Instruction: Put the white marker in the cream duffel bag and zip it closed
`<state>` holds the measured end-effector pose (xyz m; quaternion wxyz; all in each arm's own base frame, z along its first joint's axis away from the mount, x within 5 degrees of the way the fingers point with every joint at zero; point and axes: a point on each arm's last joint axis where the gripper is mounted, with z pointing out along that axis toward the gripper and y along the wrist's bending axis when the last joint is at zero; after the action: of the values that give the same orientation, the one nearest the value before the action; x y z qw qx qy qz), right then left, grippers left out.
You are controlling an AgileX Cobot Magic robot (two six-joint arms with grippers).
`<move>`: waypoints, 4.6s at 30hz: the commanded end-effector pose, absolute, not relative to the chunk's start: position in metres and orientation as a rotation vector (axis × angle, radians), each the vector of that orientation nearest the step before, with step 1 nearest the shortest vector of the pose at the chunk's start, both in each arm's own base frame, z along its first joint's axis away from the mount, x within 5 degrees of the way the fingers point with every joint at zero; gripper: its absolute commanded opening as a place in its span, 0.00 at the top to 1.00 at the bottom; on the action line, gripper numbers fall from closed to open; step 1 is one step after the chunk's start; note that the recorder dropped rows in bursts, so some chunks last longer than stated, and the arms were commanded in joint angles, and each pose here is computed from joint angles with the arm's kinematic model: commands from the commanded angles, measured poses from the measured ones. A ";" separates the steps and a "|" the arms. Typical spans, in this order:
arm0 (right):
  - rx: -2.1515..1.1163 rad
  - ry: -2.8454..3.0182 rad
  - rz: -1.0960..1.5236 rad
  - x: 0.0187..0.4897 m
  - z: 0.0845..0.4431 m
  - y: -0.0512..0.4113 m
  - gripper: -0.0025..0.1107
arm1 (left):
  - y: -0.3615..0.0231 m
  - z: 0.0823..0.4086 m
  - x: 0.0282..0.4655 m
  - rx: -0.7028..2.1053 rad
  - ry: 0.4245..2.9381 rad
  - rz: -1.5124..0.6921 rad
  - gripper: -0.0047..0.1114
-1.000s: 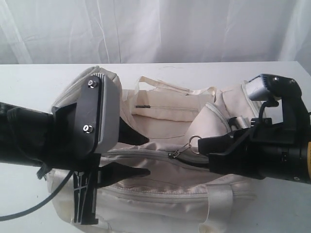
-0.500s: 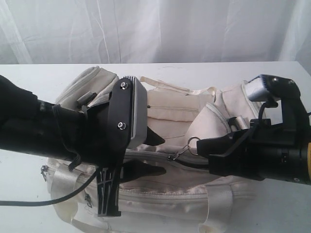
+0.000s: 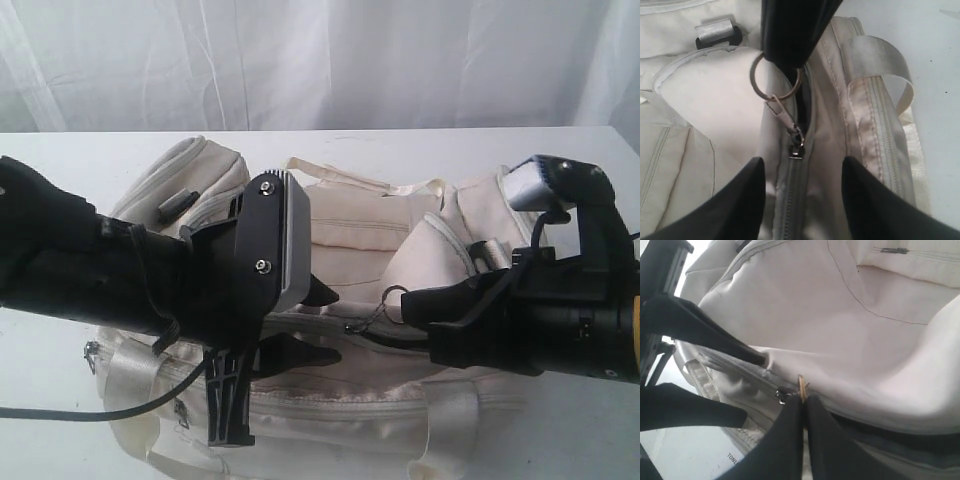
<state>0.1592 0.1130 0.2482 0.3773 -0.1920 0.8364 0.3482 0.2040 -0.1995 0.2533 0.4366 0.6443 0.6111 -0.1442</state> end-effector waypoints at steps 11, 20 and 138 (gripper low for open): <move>-0.513 2.063 0.920 0.148 0.263 0.110 0.98 | -0.206 0.237 0.210 1.621 1.570 -0.366 0.51; -0.512 2.025 0.924 0.143 0.269 0.108 0.98 | -0.205 0.231 0.218 1.592 1.604 -0.291 0.57; -0.108 1.949 0.386 0.146 0.249 0.056 0.98 | -0.244 0.240 0.219 1.601 1.539 -0.304 0.96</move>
<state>0.1436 0.0629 0.2475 0.5254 -0.0633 0.8257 0.1955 0.2218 -0.2429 0.2392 0.4373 0.6457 0.6164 -0.1089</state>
